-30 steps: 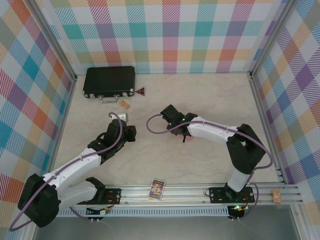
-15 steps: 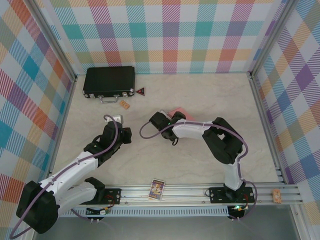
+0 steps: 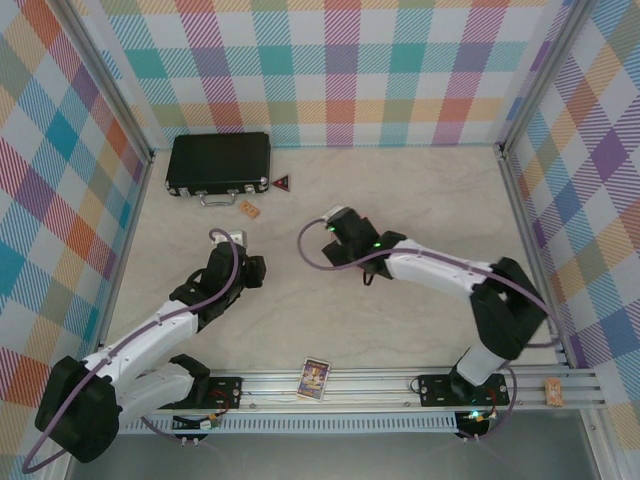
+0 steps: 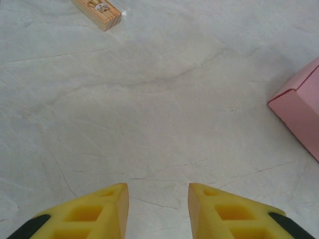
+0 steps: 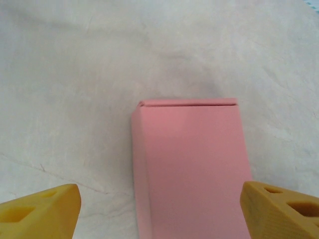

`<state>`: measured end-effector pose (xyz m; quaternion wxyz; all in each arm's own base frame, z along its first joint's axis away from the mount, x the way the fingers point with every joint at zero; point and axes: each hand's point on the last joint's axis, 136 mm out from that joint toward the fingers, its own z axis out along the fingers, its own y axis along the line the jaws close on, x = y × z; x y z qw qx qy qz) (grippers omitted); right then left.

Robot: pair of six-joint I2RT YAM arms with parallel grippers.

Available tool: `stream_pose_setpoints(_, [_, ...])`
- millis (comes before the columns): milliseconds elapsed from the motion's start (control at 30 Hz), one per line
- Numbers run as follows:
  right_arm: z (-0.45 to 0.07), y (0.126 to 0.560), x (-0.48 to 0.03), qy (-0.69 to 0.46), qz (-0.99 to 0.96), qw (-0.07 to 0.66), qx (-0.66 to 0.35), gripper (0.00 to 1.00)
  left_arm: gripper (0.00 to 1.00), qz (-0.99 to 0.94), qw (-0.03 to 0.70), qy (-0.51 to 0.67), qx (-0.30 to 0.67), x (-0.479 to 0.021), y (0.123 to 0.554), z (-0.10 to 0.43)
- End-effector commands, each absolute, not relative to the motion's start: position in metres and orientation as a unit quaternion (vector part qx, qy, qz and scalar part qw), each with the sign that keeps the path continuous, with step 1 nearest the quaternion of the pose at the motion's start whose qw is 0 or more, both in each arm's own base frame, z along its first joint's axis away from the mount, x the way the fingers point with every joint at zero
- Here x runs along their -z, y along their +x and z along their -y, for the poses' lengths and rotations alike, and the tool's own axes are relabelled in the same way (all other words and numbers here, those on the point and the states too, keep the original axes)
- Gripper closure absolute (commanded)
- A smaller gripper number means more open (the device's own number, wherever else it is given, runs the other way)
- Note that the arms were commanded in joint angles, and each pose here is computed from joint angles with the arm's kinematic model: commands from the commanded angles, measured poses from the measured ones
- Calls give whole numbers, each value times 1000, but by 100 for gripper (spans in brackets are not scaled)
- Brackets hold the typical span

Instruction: Fold the paper box

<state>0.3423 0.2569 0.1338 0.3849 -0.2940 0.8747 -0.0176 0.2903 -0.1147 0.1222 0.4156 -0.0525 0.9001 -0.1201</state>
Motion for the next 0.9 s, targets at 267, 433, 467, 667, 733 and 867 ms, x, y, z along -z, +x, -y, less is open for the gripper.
stream_pose_setpoints(267, [-81,379,-155,75,-888,448,67,14,52,-864,489,-87,-80,-169,330,47])
stream_pose_setpoints(433, [-23,385,-145,127,-886,434,102,14,42,-851,496,-99,-144,-161,351,16])
stream_pose_setpoints(467, [-14,386,-143,133,-885,434,103,14,39,-851,495,-100,-148,-156,354,11])
stream_pose_setpoints(667, [18,390,-121,144,-886,436,65,14,17,-853,487,-110,-155,-130,368,-12])
stream_pose_setpoints(733, [21,392,-116,137,-883,446,54,13,5,-854,487,-109,-148,-123,372,-16])
stream_pose_setpoints(867, [23,395,-112,118,-866,485,21,13,0,-856,492,-105,-117,-114,381,-22])
